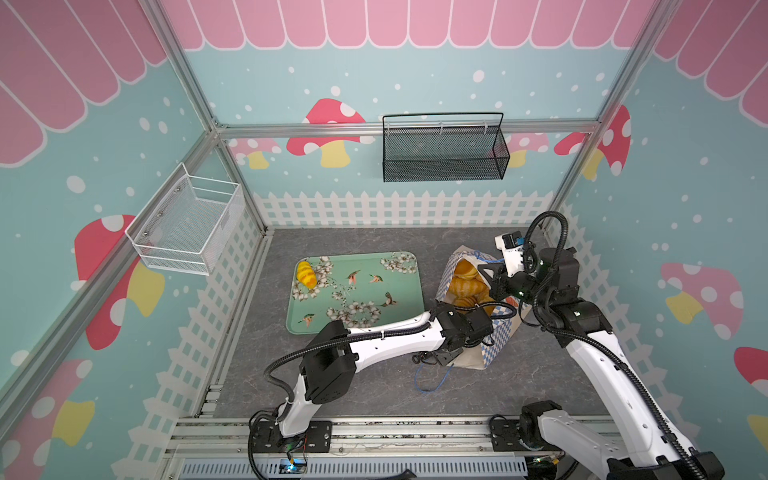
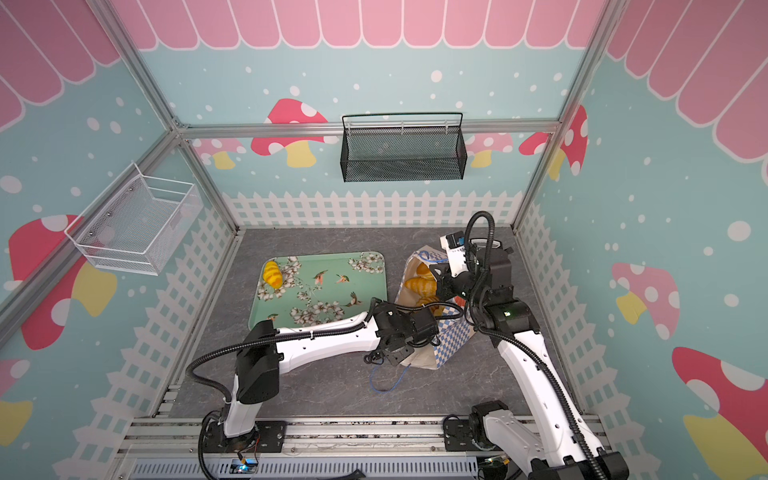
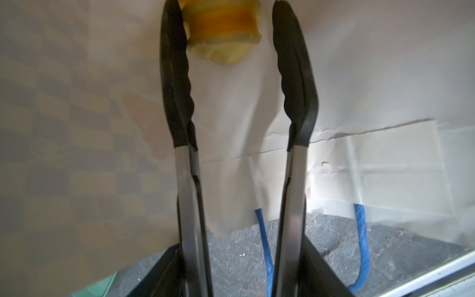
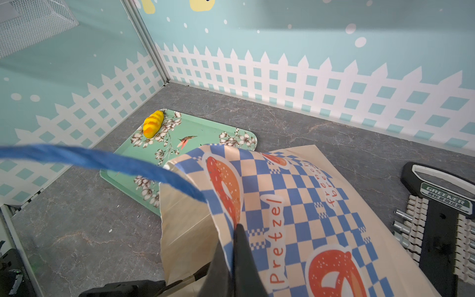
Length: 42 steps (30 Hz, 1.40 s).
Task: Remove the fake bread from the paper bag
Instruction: 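Lower the open tongs into the bag around a yellow bread with the left gripper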
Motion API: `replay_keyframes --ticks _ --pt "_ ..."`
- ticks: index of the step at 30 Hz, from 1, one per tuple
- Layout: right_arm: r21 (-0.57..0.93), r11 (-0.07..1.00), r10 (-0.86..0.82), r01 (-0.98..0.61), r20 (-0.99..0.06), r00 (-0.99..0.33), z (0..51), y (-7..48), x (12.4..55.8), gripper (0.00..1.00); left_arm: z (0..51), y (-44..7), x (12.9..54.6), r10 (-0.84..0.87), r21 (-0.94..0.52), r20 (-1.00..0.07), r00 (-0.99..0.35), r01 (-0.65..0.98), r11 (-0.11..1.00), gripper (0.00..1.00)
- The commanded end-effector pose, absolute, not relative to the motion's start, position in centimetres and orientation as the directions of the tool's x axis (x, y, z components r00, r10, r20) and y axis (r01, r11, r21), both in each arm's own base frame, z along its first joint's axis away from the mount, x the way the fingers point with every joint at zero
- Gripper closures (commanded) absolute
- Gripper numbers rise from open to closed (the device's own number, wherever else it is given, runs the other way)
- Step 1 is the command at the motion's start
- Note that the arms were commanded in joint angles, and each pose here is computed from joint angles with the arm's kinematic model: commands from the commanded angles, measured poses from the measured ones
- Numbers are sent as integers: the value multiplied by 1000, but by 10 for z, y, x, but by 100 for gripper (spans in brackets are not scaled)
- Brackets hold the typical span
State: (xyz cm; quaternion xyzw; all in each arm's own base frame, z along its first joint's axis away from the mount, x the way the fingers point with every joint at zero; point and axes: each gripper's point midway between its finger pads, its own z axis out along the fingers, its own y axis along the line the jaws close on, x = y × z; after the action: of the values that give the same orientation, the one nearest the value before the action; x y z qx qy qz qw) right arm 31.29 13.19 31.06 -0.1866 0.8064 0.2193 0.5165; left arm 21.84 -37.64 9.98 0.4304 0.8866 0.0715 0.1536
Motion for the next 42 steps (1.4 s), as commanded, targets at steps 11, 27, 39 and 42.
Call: replay_keyframes --ticks 11,27,39,42 --pt "166 806 -34 -568 -946 -323 336 139 309 100 111 -370 241 728 274 -311 -611 676 684 44" --pt "173 809 -23 -561 -946 -324 336 138 309 100 117 -366 242 739 283 -342 -580 686 670 69" --pt "159 819 -37 -551 -945 -326 329 136 309 100 152 -357 227 756 272 -375 -537 716 643 81" --pt "156 821 -42 -550 -943 -329 328 136 312 100 163 -351 223 755 273 -384 -532 716 643 83"
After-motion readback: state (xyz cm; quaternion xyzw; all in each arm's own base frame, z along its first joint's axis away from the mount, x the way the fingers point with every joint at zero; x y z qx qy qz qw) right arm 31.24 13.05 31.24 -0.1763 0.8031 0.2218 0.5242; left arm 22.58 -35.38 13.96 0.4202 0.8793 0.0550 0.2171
